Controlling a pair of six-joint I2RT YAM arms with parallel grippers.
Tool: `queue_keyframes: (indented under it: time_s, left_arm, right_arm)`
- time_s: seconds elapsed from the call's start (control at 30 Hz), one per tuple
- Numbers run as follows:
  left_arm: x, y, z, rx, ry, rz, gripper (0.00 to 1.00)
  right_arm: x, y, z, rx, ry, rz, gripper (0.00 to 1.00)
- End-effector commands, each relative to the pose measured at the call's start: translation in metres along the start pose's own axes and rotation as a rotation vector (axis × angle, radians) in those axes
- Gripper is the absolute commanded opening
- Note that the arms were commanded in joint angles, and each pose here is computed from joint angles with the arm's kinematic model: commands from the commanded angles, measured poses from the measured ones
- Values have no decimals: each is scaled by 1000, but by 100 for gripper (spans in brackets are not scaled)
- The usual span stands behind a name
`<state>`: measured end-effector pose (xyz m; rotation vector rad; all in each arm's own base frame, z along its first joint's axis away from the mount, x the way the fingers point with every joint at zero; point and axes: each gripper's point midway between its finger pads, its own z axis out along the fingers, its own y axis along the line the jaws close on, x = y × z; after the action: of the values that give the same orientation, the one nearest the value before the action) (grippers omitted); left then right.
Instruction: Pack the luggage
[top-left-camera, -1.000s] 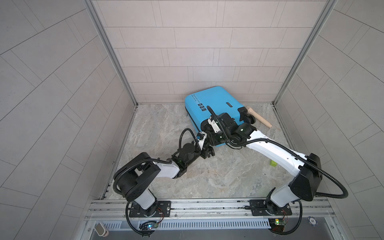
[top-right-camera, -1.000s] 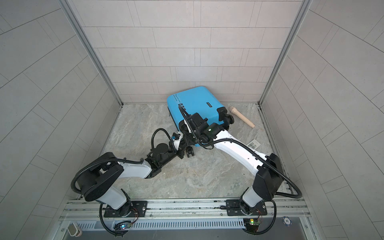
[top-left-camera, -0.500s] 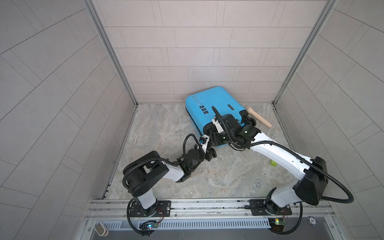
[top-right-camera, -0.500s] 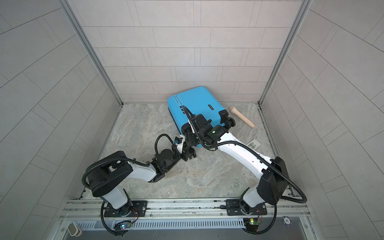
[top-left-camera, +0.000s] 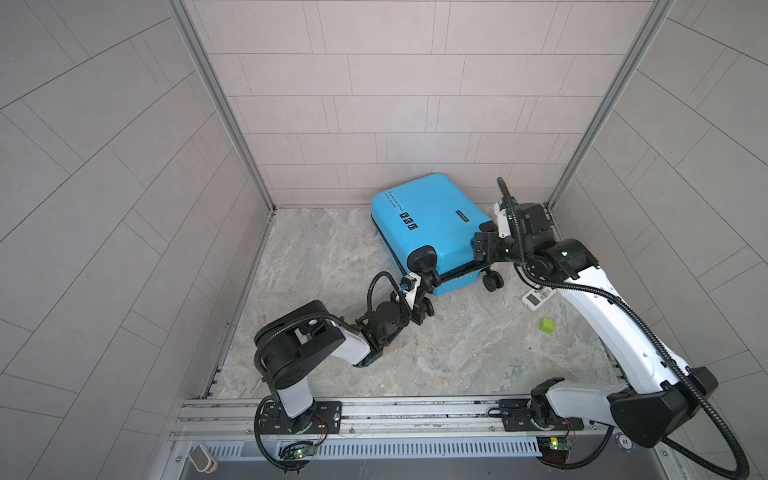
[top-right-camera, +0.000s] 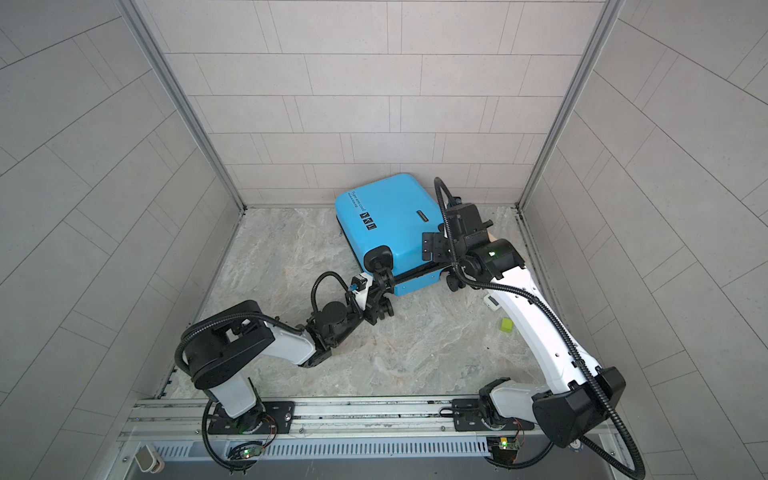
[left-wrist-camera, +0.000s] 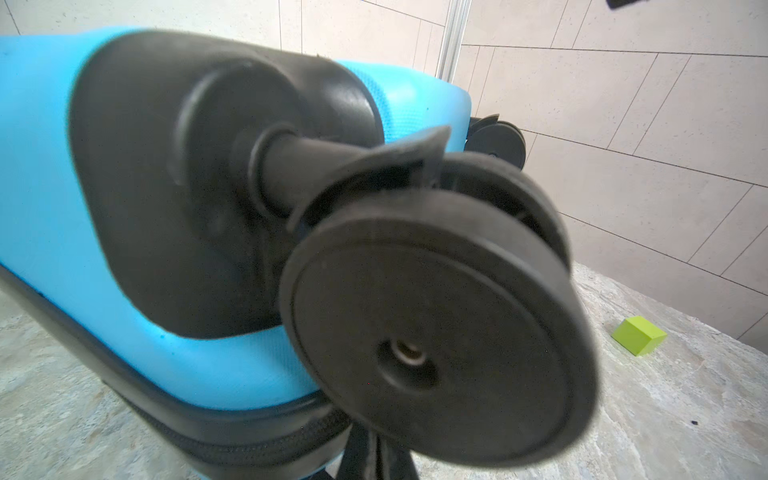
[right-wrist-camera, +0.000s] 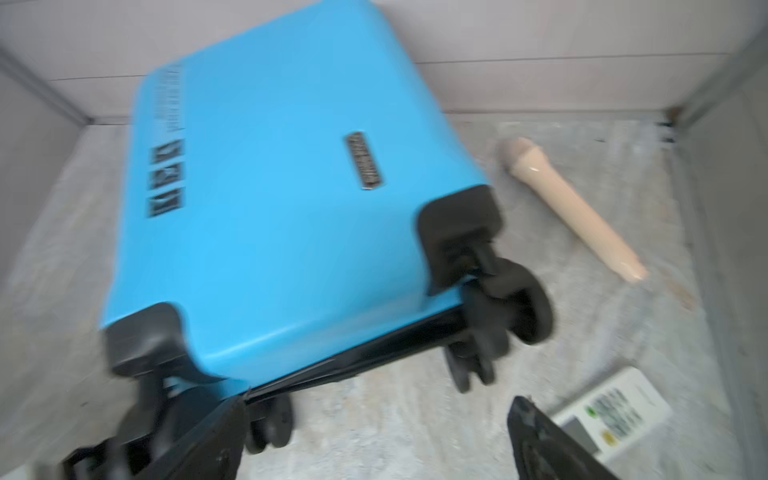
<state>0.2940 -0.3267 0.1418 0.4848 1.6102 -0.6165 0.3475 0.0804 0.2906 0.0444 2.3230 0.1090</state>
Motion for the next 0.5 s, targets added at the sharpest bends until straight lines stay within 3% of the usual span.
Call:
queue_keyframes:
  time_s: [0.0, 0.47]
  left_arm:
    - [-16, -16, 3, 62, -59, -7, 0]
    - [-11, -8, 2, 28, -50, 2, 0]
  right_arm:
    - [30, -44, 17, 150, 145, -45, 100]
    - [31, -67, 93, 113, 300, -51, 99]
